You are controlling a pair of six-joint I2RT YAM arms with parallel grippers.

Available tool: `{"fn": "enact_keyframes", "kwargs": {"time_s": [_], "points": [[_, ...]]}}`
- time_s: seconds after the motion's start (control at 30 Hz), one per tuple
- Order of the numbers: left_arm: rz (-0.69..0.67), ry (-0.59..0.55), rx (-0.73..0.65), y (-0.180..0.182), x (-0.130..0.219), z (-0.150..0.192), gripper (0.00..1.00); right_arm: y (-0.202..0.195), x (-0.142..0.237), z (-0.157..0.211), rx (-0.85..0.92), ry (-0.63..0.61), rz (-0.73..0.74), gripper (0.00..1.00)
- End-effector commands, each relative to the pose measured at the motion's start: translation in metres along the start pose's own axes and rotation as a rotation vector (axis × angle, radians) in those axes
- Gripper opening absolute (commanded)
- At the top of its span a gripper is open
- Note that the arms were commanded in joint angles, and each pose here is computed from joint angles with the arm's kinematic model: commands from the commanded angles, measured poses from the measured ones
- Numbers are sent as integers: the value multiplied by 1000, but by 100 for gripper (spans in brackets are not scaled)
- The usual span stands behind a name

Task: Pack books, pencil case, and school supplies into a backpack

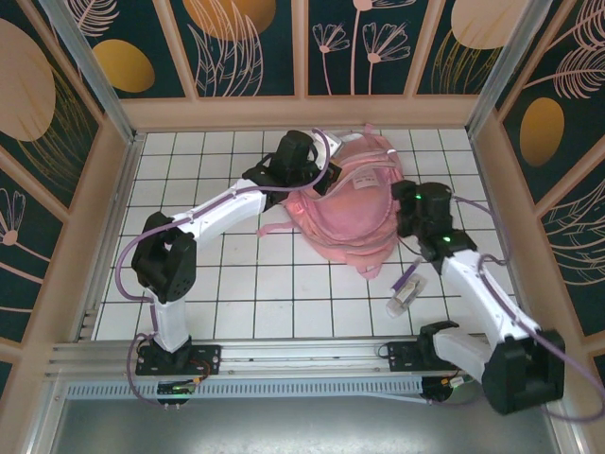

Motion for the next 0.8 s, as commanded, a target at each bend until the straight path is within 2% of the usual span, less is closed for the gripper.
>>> {"fn": "enact_keyframes", "kwargs": {"time_s": [0.0,0.1,0.3,0.4,0.5,0.6,0.7,0.73,0.77], "points": [[22,-79,-68,-1,10,-21,0,-91,32,-13,149,-28,406,98],[14,-62,-69,1,6,-14,0,-123,54,-18,141,-78,635,99],[17,-68,-63,2,7,-18,0,-160,49,11,151,171,742,99],[6,-61,-70,5,9,-20,0,-177,42,42,111,341,725,92],[-8,-65,-75,7,13,-22,0,-196,43,62,101,431,806,90],[-13,-80,-77,8,18,-26,0,-193,38,63,145,436,809,89],[45,-64,-128,2,17,-19,0,-169,34,46,202,371,779,89],[97,-41,-162,-4,16,-13,6,-159,32,37,227,331,769,90],[151,-22,-182,-10,15,-7,24,-149,30,28,252,296,757,91]]}}
Point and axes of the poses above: each hand's point on the last joint's axis, 136 mm out from that joint toward the fingers, its own x axis back along the fingers, its own y axis along the line the jaws close on, z = x × y, the point moved 4 cm from there along x, back along the fingers, and after that the axes turned 7 degrees about x, right-handed, at the moved point
